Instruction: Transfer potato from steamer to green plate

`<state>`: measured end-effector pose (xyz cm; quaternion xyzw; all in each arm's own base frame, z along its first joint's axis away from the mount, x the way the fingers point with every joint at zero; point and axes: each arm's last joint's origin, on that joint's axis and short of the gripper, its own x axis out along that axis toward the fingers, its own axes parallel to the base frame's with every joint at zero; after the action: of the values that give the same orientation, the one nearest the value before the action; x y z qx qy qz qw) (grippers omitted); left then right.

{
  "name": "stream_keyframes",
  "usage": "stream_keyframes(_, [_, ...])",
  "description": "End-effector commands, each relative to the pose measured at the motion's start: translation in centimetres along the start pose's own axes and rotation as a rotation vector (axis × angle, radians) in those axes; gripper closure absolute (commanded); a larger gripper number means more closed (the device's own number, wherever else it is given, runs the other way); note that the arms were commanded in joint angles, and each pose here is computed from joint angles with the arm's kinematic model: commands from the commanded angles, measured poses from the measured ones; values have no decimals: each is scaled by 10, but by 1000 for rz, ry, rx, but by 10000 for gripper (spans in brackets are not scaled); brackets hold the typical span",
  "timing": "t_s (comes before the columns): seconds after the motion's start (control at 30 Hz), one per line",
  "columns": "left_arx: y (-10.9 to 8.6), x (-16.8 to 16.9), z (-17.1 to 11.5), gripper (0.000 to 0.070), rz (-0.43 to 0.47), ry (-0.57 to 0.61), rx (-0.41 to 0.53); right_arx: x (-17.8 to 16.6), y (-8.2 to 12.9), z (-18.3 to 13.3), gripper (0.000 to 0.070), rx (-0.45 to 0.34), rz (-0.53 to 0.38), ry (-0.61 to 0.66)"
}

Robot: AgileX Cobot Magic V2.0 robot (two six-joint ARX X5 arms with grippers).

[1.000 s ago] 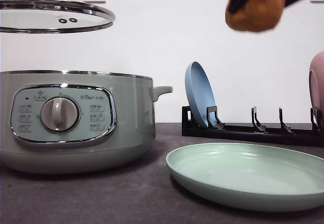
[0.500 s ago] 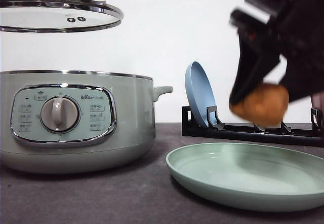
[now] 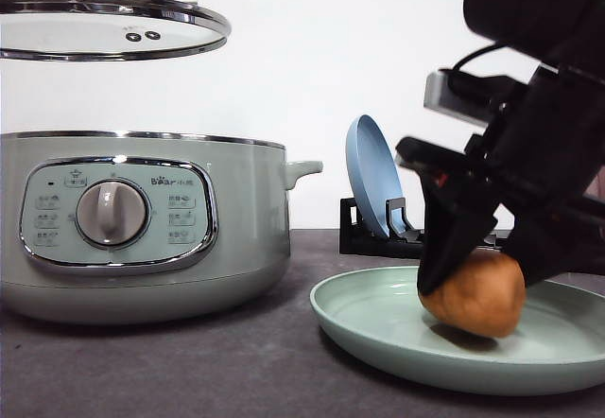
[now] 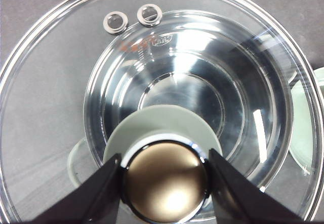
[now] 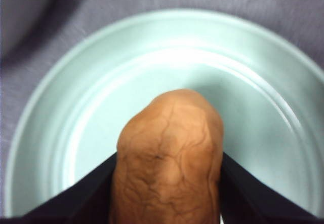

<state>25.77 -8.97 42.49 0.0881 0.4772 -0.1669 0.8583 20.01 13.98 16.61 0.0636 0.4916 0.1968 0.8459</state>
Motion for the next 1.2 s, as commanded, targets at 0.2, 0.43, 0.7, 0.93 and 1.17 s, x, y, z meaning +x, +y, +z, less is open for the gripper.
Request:
stream_keyframes(0.2, [-2,-12,5,700,-6,-71,15,2,2,1,335,4,5,1])
stream_keyframes(0.43, [-9,-11,5,700,-21,-71,36,-12,6,12,108,-12,20,-46])
stream_keyframes(0.7, [-22,-4,8,700,-47,-52,74,-56,17,35,98,-77,43,-154])
stream_keyframes(0.93, [-32,18,16,700,-64,-11,99,-105,26,51,98,-130,65,-313])
stream_keyframes(1.17, [-36,44,24,700,-68,44,108,-140,27,48,98,-155,73,-400])
